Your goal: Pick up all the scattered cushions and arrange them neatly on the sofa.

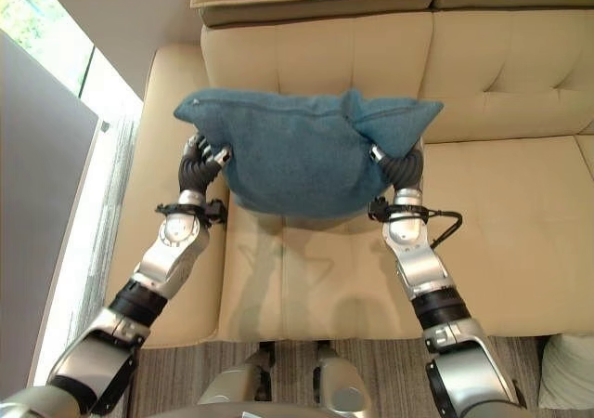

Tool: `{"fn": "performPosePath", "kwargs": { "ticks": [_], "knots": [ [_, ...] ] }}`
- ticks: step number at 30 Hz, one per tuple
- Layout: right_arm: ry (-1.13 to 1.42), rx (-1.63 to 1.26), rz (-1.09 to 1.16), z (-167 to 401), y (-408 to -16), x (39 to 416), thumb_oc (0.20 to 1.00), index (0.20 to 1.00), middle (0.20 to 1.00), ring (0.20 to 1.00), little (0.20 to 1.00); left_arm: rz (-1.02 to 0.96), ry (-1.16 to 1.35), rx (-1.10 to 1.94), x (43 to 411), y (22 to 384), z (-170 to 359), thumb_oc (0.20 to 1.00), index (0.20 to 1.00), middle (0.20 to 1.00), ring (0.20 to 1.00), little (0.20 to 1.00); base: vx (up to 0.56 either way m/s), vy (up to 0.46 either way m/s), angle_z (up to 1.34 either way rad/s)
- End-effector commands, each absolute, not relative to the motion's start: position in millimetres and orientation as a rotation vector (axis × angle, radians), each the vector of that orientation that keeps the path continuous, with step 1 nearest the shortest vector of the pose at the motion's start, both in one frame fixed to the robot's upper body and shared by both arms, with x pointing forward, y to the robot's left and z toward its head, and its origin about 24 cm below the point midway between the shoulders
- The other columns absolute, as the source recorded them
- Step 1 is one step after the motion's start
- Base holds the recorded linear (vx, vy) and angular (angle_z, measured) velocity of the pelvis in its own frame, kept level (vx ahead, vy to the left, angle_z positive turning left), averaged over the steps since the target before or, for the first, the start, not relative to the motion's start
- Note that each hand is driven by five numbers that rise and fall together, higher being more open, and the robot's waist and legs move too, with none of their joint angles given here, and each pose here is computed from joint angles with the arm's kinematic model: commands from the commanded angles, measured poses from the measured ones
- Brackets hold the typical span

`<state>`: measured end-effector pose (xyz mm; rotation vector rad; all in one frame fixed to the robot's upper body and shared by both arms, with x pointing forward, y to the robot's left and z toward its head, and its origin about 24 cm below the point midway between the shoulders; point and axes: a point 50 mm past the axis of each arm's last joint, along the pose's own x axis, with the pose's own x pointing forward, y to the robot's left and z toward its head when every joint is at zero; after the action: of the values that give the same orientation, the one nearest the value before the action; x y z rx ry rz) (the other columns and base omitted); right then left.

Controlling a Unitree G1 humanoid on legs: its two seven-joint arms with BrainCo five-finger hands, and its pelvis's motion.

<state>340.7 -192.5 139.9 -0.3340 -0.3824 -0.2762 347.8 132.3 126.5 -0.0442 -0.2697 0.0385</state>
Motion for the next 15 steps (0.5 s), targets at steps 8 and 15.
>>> {"fn": "performPosePath", "kwargs": {
  "ticks": [8,15],
  "knots": [
    [-0.669,-0.323,-0.162,255.2,-141.4,383.3,0.2,0.2,0.2,0.2,0.2,-0.024,-0.595,0.055,390.3,105.5,248.5,0.2,0.2,0.2,0.2,0.2,-0.04,-0.004,-0.01],
    [-0.58,-0.372,-0.203,240.5,-149.9,393.0,0.2,0.2,0.2,0.2,0.2,-0.033,-0.569,0.107,393.2,100.6,243.3,0.2,0.2,0.2,0.2,0.2,0.0,-0.004,0.02]
  ]
}}
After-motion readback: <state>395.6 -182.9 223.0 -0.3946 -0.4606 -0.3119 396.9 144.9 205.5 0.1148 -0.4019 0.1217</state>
